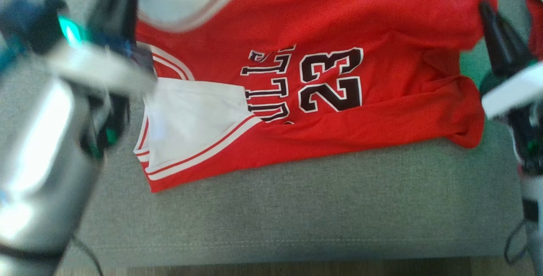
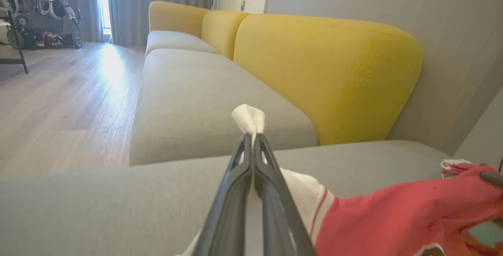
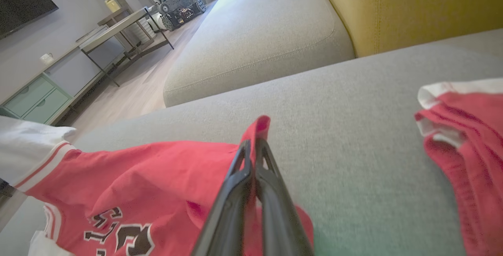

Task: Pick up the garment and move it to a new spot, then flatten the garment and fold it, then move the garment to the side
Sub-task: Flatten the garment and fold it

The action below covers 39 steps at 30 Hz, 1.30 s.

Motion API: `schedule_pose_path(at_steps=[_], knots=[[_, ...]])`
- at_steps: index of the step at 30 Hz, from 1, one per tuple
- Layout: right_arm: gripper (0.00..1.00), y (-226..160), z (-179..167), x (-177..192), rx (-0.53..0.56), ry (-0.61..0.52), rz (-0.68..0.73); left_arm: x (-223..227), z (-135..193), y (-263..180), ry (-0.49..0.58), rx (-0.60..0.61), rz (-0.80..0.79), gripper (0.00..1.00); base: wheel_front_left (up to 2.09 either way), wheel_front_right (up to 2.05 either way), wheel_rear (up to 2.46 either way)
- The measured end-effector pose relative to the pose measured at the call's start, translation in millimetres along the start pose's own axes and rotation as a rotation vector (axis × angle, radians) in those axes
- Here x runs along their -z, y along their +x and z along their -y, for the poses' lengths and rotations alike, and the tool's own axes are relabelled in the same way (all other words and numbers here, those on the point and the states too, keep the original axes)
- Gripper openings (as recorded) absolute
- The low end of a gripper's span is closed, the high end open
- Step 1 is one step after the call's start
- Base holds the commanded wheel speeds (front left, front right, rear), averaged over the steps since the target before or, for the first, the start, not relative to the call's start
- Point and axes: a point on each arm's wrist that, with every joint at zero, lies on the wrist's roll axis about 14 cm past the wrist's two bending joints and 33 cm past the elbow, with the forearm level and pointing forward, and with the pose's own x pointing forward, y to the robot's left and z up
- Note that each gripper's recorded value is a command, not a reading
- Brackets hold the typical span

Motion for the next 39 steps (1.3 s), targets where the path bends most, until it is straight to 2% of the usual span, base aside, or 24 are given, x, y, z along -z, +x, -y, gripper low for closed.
schedule_pose_path(at_steps=[7, 12, 13, 14, 15, 17, 18, 19, 20, 21, 22, 25, 31, 39], knots=[[0.00, -25.7, 4.2, 27.0, 0.019, 0.043, -0.055, 22.8, 15.6, -77.2, -0.058, -0.081, -0.085, 0.00, 0.00, 0.00, 0.00], [0.00, -33.7, 3.6, 38.8, 0.025, -0.001, -0.072, 48.0, 21.7, -114.7, -0.159, -0.150, -0.189, 0.00, 0.00, 0.00, 0.00], [0.03, -34.6, 4.2, 40.3, 0.028, -0.009, -0.069, 53.6, 21.5, -120.7, -0.174, -0.164, -0.212, 0.00, 0.00, 0.00, 0.00], [0.10, -35.9, 4.6, 42.0, 0.031, -0.016, -0.067, 58.2, 21.1, -125.5, -0.188, -0.179, -0.229, 0.00, 0.00, 0.00, 0.00], [0.21, -37.2, 5.2, 44.8, 0.035, -0.025, -0.070, 62.8, 21.0, -129.5, -0.205, -0.190, -0.244, 0.00, 0.00, 0.00, 0.00], [0.58, -39.8, 6.4, 49.8, 0.043, -0.039, -0.072, 73.0, 19.8, -135.6, -0.229, -0.213, -0.275, 0.00, 0.00, 0.00, 0.00], [1.00, -41.2, 7.3, 53.9, 0.049, -0.036, -0.078, 77.9, 19.4, -137.3, -0.246, -0.225, -0.287, 0.00, 0.00, 0.00, 0.00], [1.00, -43.0, 6.8, 58.2, 0.052, -0.035, -0.082, 82.6, 19.9, -138.8, -0.262, -0.230, -0.299, 0.00, 0.00, 0.00, 0.00], [1.00, -44.7, 5.9, 61.8, 0.054, -0.030, -0.084, 88.0, 20.1, -141.1, -0.271, -0.237, -0.314, 0.35, 0.00, 0.00, 0.00], [1.00, -47.0, 5.8, 64.3, 0.059, -0.031, -0.082, 92.9, 19.9, -143.2, -0.284, -0.246, -0.327, 0.89, 0.00, 0.00, 0.00], [1.00, -49.2, 5.6, 66.0, 0.064, -0.032, -0.077, 96.8, 19.7, -145.0, -0.292, -0.253, -0.336, 1.00, 0.00, 0.00, 0.00], [1.00, -56.6, 2.5, 68.7, 0.074, -0.045, -0.053, 101.9, 18.3, -147.8, -0.296, -0.271, -0.341, 1.00, 0.00, 0.00, 0.00], [1.00, -67.8, -13.3, 53.0, 0.069, -0.077, 0.067, 89.2, 13.0, -138.8, -0.240, -0.293, -0.278, 1.00, 0.00, 0.00, 0.00], [1.00, -84.7, -36.6, 1.0, 0.067, -0.207, 0.292, 25.6, 2.3, -119.7, -0.080, -0.336, -0.052, 1.00, 0.00, 0.00, 0.00]])
